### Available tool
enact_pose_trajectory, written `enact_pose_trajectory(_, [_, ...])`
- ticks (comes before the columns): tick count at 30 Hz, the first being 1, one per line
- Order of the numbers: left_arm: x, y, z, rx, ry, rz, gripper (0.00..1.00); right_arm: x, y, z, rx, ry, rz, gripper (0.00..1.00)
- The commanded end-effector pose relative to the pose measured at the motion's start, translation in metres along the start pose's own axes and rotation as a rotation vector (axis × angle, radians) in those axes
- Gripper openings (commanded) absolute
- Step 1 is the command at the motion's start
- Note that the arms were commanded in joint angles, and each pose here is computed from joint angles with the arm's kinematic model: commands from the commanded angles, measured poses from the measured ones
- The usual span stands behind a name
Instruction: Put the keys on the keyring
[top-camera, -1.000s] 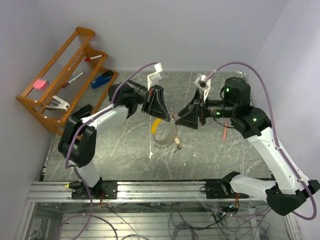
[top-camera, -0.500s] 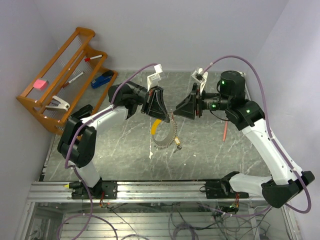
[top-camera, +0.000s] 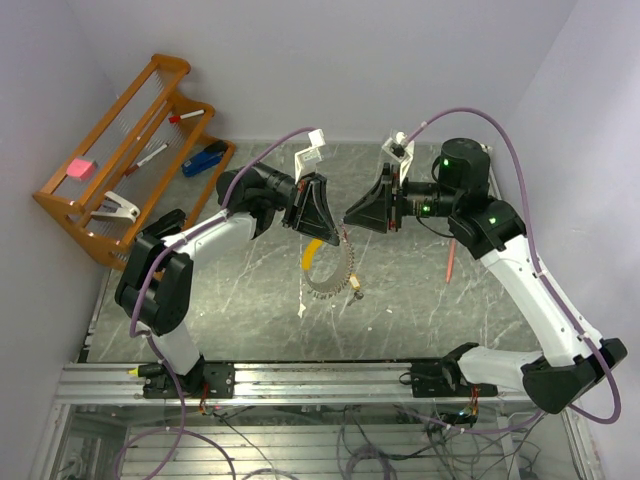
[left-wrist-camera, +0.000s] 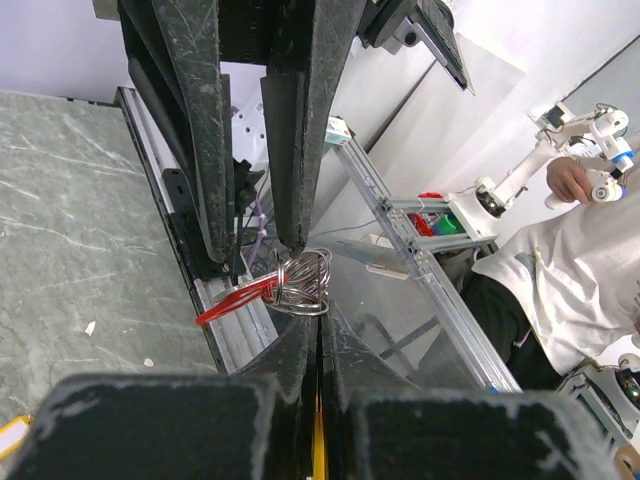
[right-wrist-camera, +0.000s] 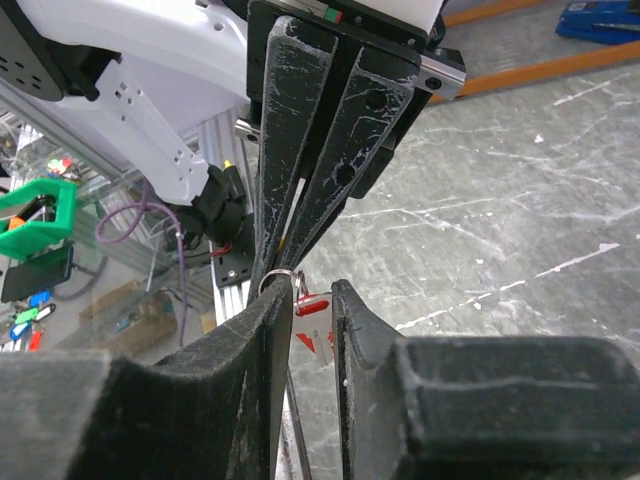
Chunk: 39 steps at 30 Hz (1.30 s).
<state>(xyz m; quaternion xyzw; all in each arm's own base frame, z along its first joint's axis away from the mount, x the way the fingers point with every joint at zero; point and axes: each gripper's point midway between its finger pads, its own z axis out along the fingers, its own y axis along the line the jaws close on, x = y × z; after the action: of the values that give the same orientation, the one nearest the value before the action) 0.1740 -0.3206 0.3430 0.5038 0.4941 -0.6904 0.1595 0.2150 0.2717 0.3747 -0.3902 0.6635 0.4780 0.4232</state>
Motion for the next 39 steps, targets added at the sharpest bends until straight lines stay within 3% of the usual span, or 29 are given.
enact_pose_trajectory(1, [0.003,-0.024,-0.002,-0.006,0.022,0.076,0.07,-0.003,0.003,0.002,-0.038,-0.012,0.001,0.23])
enact_pose_trajectory(8, [0.002,-0.021,-0.002,-0.007,0.022,0.074,0.07,0.002,0.004,0.003,-0.05,0.002,0.021,0.2])
enact_pose_trajectory(15, [0.0,-0.021,-0.002,-0.007,0.023,0.079,0.07,0.004,0.003,0.002,-0.036,0.001,0.02,0.0])
enact_pose_trajectory(39, [-0.008,-0.025,-0.01,-0.031,0.01,0.125,0.07,0.014,0.009,-0.003,-0.03,0.071,0.116,0.0])
